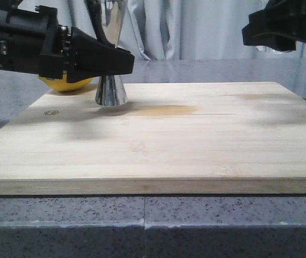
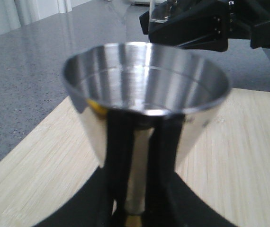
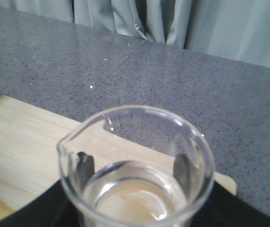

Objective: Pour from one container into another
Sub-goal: 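Lift the jigger with the left gripper and the beaker with the right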

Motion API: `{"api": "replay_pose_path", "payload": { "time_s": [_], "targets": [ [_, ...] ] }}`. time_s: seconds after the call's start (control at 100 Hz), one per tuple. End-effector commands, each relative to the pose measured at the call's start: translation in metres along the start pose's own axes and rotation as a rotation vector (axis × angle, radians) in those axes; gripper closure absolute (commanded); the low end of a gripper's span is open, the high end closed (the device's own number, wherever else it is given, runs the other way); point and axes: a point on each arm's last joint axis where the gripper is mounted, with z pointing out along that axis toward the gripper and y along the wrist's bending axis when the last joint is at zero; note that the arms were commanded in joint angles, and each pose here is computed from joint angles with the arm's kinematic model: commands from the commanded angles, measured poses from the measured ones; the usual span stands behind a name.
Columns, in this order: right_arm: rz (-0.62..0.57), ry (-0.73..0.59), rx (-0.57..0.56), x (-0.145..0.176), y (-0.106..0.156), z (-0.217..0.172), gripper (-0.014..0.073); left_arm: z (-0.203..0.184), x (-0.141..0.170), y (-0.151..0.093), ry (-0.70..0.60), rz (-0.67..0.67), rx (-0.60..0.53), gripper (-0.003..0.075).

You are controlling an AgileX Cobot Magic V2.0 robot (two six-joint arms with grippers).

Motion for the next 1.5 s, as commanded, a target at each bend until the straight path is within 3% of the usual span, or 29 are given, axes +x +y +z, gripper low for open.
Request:
{"api": "replay_pose_path", "payload": {
  "time_s": [0.0, 0.4, 0.79, 1.49],
  "targets": [
    [-0.043, -0.102, -0.001, -0.031, -0.002, -0.006, 0.0316, 0.006, -0.038, -0.01, -0.17, 0.02, 0.067, 0.0713],
    [-0.167, -0.085, -0.011, -0.07, -0.004, -0.005, 0.0316, 0.035, -0.061, -0.024, -0.177, 0.016, 0.147, 0.0713],
    [-0.337, -0.183, -0.102, -0.102, 0.023, -0.009, 0.0316, 0.038, -0.061, -0.027, -0.175, -0.002, 0.16, 0.0713],
    [-0.581, -0.232, -0.185, -0.104, 0.046, -0.012, 0.0316, 0.045, -0.061, -0.033, -0.162, 0.0, 0.171, 0.0713]
  ]
}}
